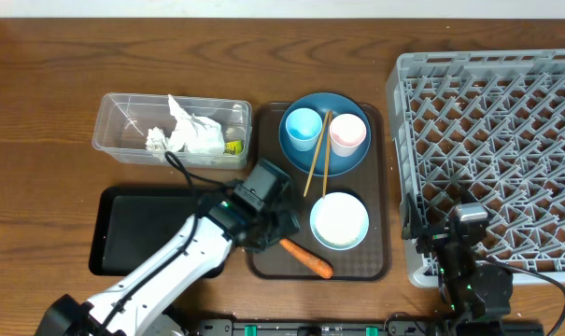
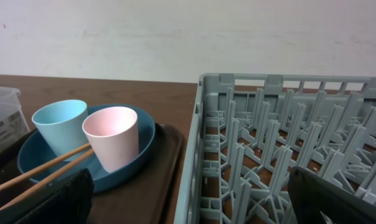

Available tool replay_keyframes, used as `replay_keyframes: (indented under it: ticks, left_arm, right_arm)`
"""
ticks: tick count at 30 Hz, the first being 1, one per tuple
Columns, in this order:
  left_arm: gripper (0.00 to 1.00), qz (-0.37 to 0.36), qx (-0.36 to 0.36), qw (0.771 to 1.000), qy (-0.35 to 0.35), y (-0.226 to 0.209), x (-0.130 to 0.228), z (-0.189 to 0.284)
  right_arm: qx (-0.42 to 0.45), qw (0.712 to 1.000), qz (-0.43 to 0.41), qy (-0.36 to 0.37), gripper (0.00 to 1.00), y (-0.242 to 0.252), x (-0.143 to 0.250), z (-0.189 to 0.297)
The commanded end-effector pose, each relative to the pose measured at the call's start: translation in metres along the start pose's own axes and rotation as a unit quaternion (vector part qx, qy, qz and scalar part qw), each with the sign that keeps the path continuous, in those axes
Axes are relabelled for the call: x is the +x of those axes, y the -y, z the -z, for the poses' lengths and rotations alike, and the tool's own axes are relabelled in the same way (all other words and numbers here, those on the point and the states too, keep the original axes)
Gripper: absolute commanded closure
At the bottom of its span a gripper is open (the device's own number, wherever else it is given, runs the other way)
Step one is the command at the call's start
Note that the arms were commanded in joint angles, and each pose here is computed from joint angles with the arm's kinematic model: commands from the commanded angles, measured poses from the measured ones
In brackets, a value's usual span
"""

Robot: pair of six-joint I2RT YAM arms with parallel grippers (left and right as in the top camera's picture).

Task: Sort waste into correct bins and load items into the dishwasher rack
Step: 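Grasp the carrot with the left gripper and lift it, then carry the carrot left and drop it onto the black tray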

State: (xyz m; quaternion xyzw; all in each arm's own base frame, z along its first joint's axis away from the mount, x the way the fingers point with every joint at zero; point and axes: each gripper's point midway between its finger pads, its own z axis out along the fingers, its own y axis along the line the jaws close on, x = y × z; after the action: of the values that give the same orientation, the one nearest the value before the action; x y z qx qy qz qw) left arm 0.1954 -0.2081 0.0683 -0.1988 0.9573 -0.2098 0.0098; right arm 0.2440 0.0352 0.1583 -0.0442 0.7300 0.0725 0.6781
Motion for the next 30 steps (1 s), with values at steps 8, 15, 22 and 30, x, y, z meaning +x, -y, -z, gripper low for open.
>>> replay_keyframes:
  ticks: [8,15,22,30]
  left_arm:
    - [0.47,0.099,-0.044,0.994,0.014,-0.005,0.038,-0.016]
    - [0.47,0.134,-0.060,0.988,0.035,-0.010,0.038,-0.023]
    - [0.47,0.140,-0.083,0.987,0.013,-0.015,0.046,-0.042]
    - [0.48,0.142,-0.093,0.985,-0.004,-0.016,0.049,-0.061]
  right_arm:
    - [-0.005,1.000,0.002,-0.003,0.01,-0.002,0.002,0.000]
    - [-0.005,1.000,0.002,-0.003,0.01,-0.002,0.002,0.000]
    - [-0.005,1.000,0.002,-0.003,0.01,-0.002,0.002,0.000]
    - [-0.005,1.000,0.002,-0.003,0.01,-0.002,0.002,0.000]
